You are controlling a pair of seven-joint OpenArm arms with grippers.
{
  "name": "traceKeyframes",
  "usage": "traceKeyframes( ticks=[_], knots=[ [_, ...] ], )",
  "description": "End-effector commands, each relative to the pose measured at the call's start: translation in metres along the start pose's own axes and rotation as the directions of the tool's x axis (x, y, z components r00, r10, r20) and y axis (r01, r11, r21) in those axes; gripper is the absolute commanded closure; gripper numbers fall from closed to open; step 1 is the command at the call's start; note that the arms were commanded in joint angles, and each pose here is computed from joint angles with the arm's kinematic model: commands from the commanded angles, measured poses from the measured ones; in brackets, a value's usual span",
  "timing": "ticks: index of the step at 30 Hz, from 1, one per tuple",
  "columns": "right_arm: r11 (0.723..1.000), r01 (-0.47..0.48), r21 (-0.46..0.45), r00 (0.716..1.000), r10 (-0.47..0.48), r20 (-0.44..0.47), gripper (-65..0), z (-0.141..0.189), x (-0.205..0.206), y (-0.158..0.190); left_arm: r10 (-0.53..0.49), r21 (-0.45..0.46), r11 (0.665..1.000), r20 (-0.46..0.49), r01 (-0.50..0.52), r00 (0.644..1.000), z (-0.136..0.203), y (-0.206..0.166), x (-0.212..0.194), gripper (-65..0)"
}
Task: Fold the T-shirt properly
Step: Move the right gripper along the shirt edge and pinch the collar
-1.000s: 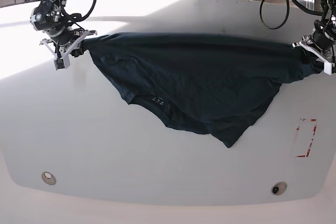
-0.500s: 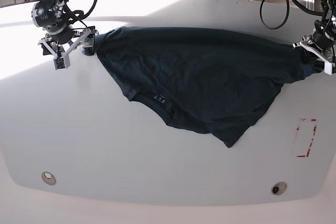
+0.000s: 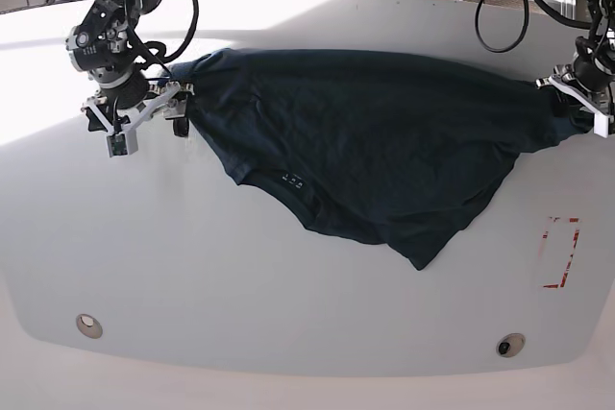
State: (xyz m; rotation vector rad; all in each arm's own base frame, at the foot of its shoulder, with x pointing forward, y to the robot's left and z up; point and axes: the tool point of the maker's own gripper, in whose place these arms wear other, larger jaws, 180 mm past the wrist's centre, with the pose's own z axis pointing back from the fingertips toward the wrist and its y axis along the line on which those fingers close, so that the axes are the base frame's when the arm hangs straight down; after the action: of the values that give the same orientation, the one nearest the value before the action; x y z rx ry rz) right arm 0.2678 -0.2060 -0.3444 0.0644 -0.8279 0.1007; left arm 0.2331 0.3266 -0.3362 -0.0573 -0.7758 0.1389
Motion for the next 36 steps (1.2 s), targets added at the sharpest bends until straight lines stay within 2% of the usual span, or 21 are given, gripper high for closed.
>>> traceKeyframes(
  ticks=[1, 9, 21, 31, 36],
  knots=[
    [0.998, -0.010, 0.062, 0.999, 0.007, 0.050, -54.5, -0.014, 0.021, 0.016, -0.022, 0.007, 1.000, 0.040, 0.021, 0.999, 0.005, 0.003, 0.014, -1.1],
    [0.983, 0.014, 0.183, 1.000, -0.017, 0.013, -54.5, -0.056, 0.028, 0.044, -0.022, 0.007, 1.000, 0.040, 0.021, 0.999, 0.005, 0.003, 0.014, -1.1],
    [0.956, 0.116, 0.269, 0.993, -0.120, -0.004, -54.5, -0.097, 0.020, 0.055, -0.022, 0.006, 1.000, 0.042, 0.021, 0.999, 0.005, 0.003, 0.015, -1.1],
    [0.936, 0.085, 0.343, 0.996, -0.073, -0.047, -54.5, -0.105, 0.005, 0.088, -0.022, 0.006, 1.000, 0.046, 0.021, 0.999, 0.004, 0.002, 0.016, -1.1],
    [0.931, 0.085, 0.356, 0.996, -0.076, -0.039, -54.5, -0.106, 0.002, 0.095, -0.020, 0.006, 1.000, 0.048, 0.020, 0.999, 0.004, 0.002, 0.017, -1.1]
  ],
)
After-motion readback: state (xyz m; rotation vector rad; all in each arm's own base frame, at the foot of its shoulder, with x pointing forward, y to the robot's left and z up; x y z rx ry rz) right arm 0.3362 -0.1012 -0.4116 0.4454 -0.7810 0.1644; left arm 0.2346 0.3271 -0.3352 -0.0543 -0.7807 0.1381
